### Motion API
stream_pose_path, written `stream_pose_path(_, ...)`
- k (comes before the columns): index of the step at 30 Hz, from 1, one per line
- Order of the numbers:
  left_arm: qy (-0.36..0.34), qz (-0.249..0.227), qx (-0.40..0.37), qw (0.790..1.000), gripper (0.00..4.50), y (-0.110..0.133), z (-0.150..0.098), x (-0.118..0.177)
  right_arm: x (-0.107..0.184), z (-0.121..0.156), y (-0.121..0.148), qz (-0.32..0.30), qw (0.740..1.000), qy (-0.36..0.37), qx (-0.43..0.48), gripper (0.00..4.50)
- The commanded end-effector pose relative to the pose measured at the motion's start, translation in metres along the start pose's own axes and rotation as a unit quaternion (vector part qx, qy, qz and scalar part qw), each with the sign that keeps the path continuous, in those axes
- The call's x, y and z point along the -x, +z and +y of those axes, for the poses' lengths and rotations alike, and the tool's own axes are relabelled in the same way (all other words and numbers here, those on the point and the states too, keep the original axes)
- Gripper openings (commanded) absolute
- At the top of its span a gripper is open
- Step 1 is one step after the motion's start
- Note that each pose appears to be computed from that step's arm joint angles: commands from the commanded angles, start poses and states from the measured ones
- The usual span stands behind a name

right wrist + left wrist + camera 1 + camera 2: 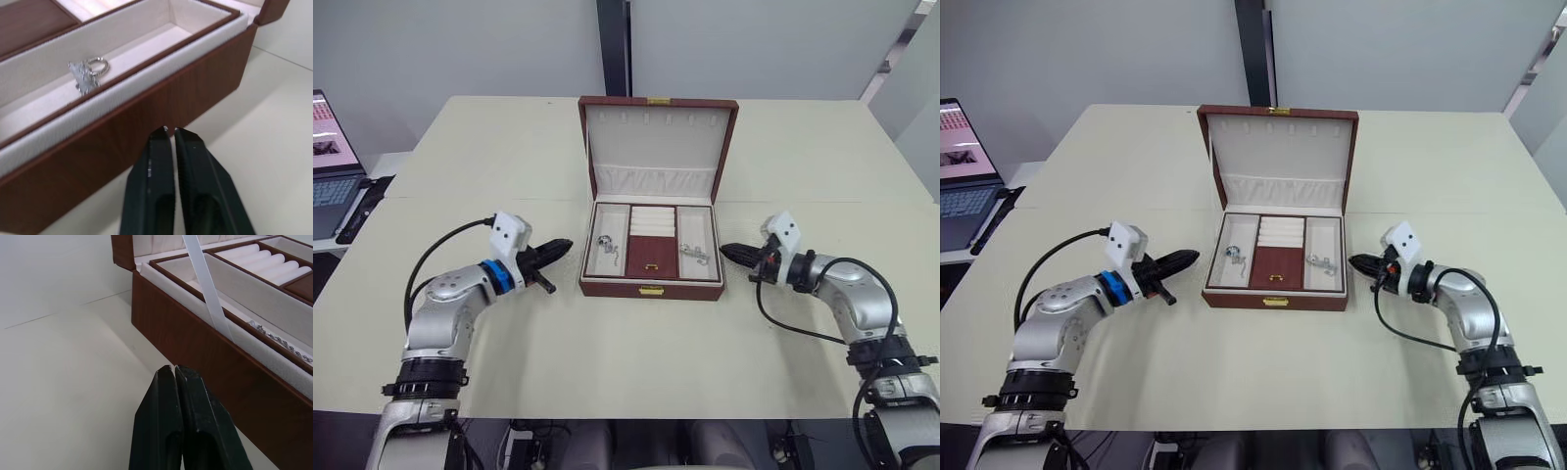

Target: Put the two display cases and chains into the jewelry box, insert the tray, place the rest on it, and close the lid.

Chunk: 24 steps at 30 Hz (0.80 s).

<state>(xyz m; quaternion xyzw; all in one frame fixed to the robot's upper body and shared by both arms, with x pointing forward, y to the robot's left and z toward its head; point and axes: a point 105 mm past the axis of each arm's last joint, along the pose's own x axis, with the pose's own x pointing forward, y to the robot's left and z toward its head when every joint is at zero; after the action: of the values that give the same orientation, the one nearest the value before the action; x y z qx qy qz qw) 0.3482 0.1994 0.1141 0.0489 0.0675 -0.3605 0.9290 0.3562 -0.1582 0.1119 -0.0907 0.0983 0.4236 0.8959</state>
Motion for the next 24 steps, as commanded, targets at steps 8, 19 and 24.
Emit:
stream_pose_path(8, -0.052, -0.022, -0.002, 0.998, 0.0, 0.009, -0.022, -0.021, -0.01, 0.004, 0.015, -0.025, 0.999, 0.008, 0.018, 0.02)
stream_pose_path(19, -0.088, -0.014, 0.011, 0.996, 0.0, 0.004, -0.039, -0.016, -0.012, 0.03, 0.017, -0.036, 0.998, 0.06, 0.0, 0.02)
stream_pose_path(24, -0.099, -0.007, 0.016, 0.995, 0.0, -0.001, -0.051, -0.007, -0.01, 0.046, 0.015, -0.034, 0.996, 0.08, -0.008, 0.02)
